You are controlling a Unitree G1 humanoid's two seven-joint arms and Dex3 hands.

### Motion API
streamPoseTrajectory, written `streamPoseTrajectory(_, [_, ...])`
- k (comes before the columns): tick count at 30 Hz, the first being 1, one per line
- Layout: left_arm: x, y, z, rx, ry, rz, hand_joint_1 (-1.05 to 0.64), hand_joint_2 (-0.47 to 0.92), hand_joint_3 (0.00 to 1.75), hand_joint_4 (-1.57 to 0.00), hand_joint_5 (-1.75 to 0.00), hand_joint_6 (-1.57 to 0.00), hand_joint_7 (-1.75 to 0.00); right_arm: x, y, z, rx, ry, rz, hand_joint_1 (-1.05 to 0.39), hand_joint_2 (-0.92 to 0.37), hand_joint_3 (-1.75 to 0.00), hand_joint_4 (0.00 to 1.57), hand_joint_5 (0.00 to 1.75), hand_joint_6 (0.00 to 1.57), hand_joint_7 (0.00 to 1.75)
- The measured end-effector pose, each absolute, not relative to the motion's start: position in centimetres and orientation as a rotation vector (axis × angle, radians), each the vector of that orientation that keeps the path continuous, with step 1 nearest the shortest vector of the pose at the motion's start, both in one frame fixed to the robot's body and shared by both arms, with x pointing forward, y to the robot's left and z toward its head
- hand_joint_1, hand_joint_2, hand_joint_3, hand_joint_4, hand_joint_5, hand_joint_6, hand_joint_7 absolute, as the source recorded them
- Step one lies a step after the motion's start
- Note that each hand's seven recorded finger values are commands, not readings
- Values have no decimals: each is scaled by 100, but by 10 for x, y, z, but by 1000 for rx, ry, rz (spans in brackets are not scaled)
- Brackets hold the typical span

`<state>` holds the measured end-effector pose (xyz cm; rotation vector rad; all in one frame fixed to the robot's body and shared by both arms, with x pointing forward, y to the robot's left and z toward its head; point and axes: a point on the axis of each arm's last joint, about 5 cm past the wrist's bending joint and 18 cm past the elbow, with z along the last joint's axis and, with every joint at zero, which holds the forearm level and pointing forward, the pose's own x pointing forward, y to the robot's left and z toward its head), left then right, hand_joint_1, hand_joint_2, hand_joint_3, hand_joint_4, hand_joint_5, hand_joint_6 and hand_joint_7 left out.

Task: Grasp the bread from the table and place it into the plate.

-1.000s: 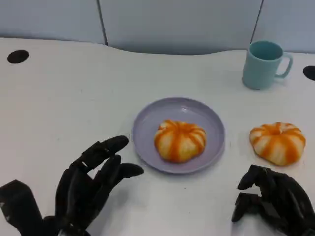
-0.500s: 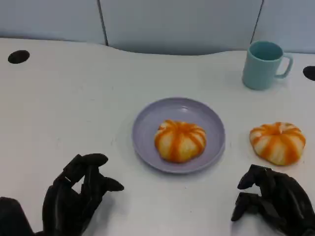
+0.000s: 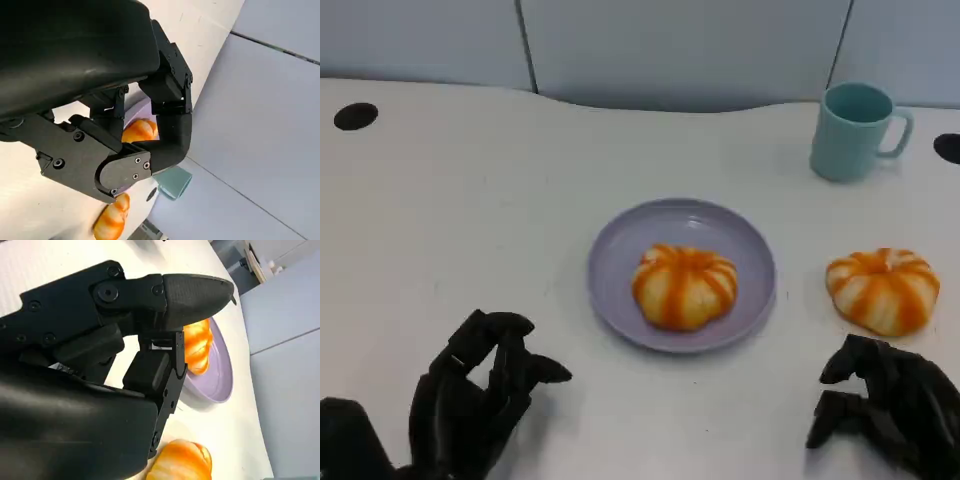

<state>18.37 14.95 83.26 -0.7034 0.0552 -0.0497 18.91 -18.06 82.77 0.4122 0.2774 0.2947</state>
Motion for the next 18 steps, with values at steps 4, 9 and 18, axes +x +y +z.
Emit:
streamPoseTrajectory(4, [184, 149, 832, -712, 59, -46, -41, 61, 72, -67, -156, -64, -134, 190, -181, 827, 410, 276, 294, -43, -92, -43, 125, 107, 112, 105])
streamPoseTrajectory(9, [189, 149, 834, -714, 54, -54, -41, 61, 72, -69, -154, -65, -133, 190, -181, 827, 408, 275, 295, -42, -92, -44, 123, 107, 112, 102])
streamPoseTrajectory(18, [189, 152, 832, -706, 56, -79, -42, 54, 81, -70, -154, -65, -134, 190, -181, 827, 408, 275, 297, -43, -92, -40, 123, 107, 114, 99])
